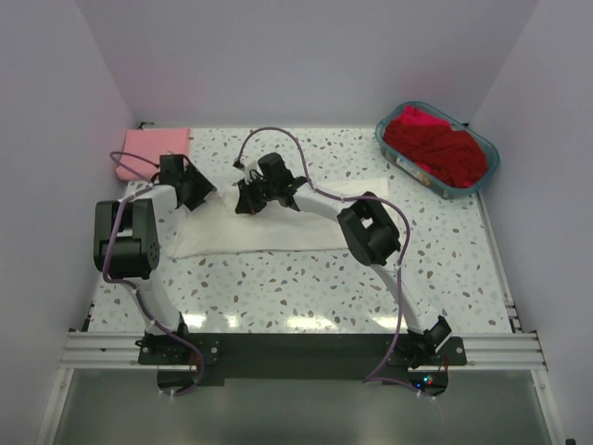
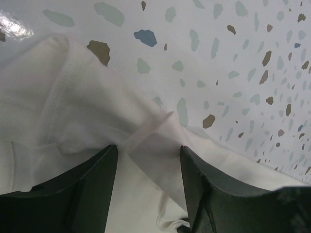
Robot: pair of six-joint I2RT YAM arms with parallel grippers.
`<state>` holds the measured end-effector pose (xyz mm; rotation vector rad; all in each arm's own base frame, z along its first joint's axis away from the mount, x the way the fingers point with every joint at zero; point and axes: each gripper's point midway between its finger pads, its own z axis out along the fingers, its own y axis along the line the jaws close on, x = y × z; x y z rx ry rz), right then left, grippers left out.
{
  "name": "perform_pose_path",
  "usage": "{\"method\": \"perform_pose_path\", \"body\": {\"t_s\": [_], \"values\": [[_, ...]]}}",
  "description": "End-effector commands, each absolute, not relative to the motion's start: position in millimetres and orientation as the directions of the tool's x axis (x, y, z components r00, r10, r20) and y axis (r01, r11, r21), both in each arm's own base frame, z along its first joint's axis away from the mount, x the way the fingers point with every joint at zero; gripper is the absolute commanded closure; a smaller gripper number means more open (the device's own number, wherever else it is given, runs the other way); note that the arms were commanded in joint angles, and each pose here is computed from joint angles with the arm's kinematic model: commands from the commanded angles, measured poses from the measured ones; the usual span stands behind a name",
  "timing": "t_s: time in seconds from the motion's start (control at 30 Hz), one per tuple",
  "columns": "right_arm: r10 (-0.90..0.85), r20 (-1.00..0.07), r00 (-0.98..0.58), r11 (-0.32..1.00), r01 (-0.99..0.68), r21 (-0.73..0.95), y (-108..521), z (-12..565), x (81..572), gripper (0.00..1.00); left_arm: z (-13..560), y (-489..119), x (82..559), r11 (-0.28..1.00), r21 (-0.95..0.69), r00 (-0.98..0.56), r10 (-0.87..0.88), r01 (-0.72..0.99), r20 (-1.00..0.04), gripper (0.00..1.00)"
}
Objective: Fold and stack the t-shirts
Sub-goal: Fold the tshirt
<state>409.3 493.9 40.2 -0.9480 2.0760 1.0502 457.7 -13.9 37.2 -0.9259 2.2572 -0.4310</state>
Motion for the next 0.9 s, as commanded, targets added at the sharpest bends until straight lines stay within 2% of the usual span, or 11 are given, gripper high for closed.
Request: {"method": "perform_pose_path", "body": {"t_s": [0.0,0.2,0.33,0.67,0.87], "values": [[-0.258,-0.832,-0.490,0.388,-0.842,0.376,503,81,418,1.00,38,-17,472,0.704,-0.542,-0.526,-0.707,-0.460,-0.473,0.41],[-0.258,-0.830,-0.494,0.386,-0.841,0.380,504,80,418,1.00,39,-22,474,0.704,-0.553,-0.534,-0.705,-0.446,-0.466,0.50],[-0.262,-0.830,-0.492,0.386,-0.842,0.377,503,80,418,1.00,45,-23,476,0.707,-0.557,-0.530,-0.702,-0.435,-0.476,0.61],[-0.266,-0.834,-0.483,0.384,-0.847,0.368,502,84,418,1.00,57,-24,479,0.708,-0.570,-0.524,-0.700,-0.417,-0.486,0.76],[-0.272,-0.843,-0.464,0.376,-0.858,0.350,502,91,417,1.00,74,-18,483,0.724,-0.559,-0.502,-0.687,-0.405,-0.526,0.91]]}}
